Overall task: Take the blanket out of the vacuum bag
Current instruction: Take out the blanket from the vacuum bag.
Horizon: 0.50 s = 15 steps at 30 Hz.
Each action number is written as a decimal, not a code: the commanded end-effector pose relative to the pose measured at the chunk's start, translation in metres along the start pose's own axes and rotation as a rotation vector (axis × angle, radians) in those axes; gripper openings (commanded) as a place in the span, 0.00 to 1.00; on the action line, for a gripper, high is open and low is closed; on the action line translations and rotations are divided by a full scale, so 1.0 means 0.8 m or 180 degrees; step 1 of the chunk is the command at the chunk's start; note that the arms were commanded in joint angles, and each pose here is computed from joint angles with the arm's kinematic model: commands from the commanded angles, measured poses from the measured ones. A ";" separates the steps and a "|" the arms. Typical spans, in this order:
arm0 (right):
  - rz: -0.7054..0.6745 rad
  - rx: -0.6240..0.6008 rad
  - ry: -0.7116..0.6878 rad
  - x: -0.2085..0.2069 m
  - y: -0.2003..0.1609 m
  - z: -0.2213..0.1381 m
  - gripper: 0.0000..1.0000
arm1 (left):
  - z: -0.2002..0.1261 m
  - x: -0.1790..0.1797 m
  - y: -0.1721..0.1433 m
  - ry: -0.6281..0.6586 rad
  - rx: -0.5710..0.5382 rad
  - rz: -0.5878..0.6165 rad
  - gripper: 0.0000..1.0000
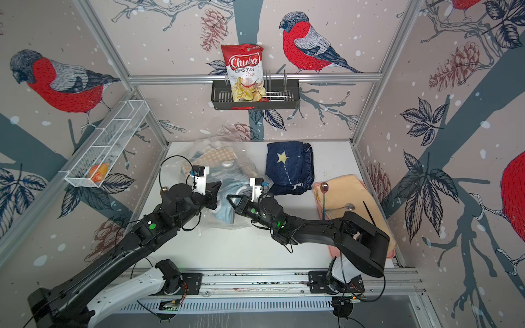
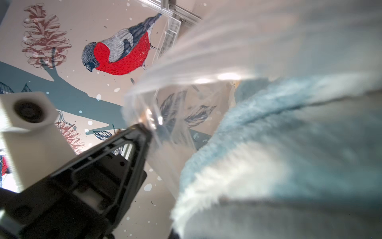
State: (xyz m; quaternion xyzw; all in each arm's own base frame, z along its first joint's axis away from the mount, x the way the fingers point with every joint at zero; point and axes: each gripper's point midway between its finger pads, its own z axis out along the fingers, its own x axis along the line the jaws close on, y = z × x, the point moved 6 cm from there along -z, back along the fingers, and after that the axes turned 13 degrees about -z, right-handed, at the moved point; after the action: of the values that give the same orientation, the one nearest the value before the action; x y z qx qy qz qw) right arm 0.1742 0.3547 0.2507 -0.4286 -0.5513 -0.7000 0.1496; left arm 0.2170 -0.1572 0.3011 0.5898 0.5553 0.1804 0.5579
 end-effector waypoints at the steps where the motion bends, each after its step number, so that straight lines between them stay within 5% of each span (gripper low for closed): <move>1: -0.0378 -0.0178 -0.0012 0.027 0.019 -0.014 0.00 | 0.000 0.000 0.007 0.0032 -0.0102 0.0011 0.03; 15: -0.0865 -0.0645 -0.0215 0.111 0.098 -0.082 0.00 | -0.002 0.004 0.010 0.0114 -0.0160 -0.0014 0.03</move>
State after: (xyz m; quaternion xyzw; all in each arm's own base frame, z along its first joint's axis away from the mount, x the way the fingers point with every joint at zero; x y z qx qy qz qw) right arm 0.1441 0.3025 0.3542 -0.3883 -0.5346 -0.7496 0.0397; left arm 0.2181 -0.1545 0.3018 0.5837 0.5601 0.1903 0.5563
